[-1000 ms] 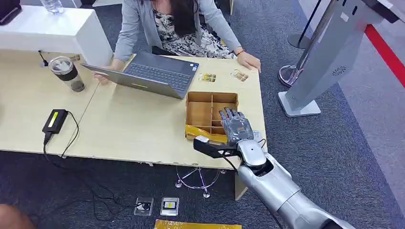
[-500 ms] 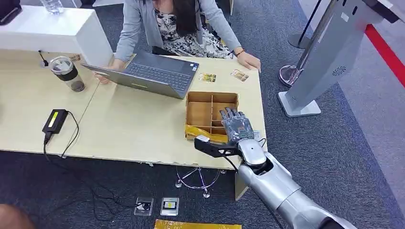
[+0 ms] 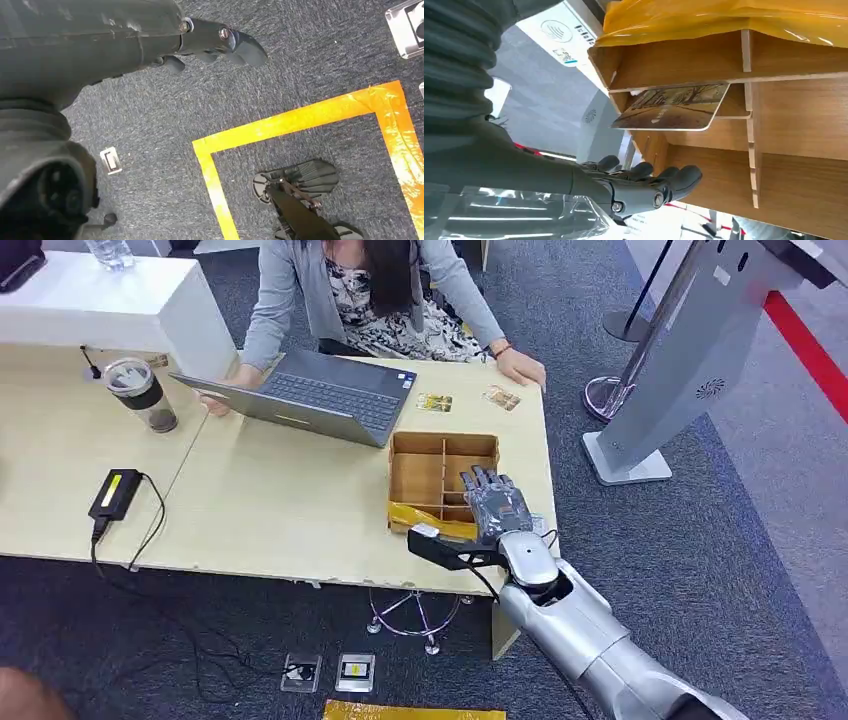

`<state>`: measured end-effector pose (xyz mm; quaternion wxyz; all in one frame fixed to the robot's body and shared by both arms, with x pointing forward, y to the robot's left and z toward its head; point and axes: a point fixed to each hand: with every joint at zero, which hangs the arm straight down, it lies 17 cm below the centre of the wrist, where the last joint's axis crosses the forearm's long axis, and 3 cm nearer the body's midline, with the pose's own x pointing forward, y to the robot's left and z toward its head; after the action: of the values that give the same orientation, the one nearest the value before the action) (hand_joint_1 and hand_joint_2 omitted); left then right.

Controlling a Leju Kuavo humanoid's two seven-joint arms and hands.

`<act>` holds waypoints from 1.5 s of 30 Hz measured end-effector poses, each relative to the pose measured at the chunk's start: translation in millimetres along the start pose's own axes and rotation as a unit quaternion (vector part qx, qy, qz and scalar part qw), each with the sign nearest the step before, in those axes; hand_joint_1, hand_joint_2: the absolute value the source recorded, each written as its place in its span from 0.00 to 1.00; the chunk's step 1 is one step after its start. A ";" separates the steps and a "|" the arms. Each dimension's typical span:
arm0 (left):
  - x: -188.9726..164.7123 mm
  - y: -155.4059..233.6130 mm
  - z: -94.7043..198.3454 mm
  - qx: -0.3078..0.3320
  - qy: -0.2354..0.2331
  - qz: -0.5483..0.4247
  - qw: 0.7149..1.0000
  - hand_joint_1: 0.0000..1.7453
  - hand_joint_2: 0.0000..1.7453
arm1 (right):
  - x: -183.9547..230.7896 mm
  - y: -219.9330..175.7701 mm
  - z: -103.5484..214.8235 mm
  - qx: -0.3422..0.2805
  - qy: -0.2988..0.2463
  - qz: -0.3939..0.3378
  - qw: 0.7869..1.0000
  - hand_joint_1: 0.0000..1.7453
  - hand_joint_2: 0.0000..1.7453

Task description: Pass the card to the sensor for recognition and then transmit it.

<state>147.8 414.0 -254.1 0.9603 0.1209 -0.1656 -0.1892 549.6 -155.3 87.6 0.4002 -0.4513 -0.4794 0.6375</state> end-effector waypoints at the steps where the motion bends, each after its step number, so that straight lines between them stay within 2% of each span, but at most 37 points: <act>1: 0.0 0.0 0.0 0.000 0.000 0.000 1.000 0.00 0.00 | 0.4 0.0 0.0 0.000 -0.001 -0.001 1.000 0.00 1.00; 4: 0.0 0.0 0.0 0.000 0.000 0.000 1.000 0.00 0.00 | 0.5 0.6 0.1 0.001 -0.001 -0.001 1.000 0.00 1.00; 5: 0.1 -0.1 0.0 0.000 0.000 0.000 1.000 0.00 0.00 | 0.5 0.6 0.1 0.001 -0.001 -0.001 1.000 0.04 1.00; 6: 0.1 -0.1 0.0 0.000 0.000 0.000 1.000 0.00 0.00 | 0.4 0.8 0.1 0.001 -0.001 -0.001 1.000 0.90 1.00; 7: 0.0 0.0 0.0 0.000 0.000 0.000 1.000 0.00 0.00 | 0.5 0.8 0.1 0.001 -0.002 -0.001 1.000 1.00 1.00; 37: -0.1 -0.6 0.1 -0.002 0.000 -0.002 1.000 0.00 0.00 | 10.1 7.1 0.0 0.014 -0.012 -0.020 1.000 1.00 1.00; 41: -0.2 -0.7 0.1 -0.002 0.000 -0.002 1.000 0.00 0.00 | 6.4 -2.3 -4.0 0.006 -0.010 -0.030 0.999 1.00 1.00; 45: -0.4 -0.4 0.1 -0.002 0.000 -0.004 1.000 0.00 0.00 | -7.3 -31.0 -14.0 -0.021 -0.007 -0.038 0.999 1.00 1.00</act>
<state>147.3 413.7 -254.2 0.9597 0.1198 -0.1650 -0.1932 567.4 -151.8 117.3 0.4110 -0.4367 -0.5122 0.6148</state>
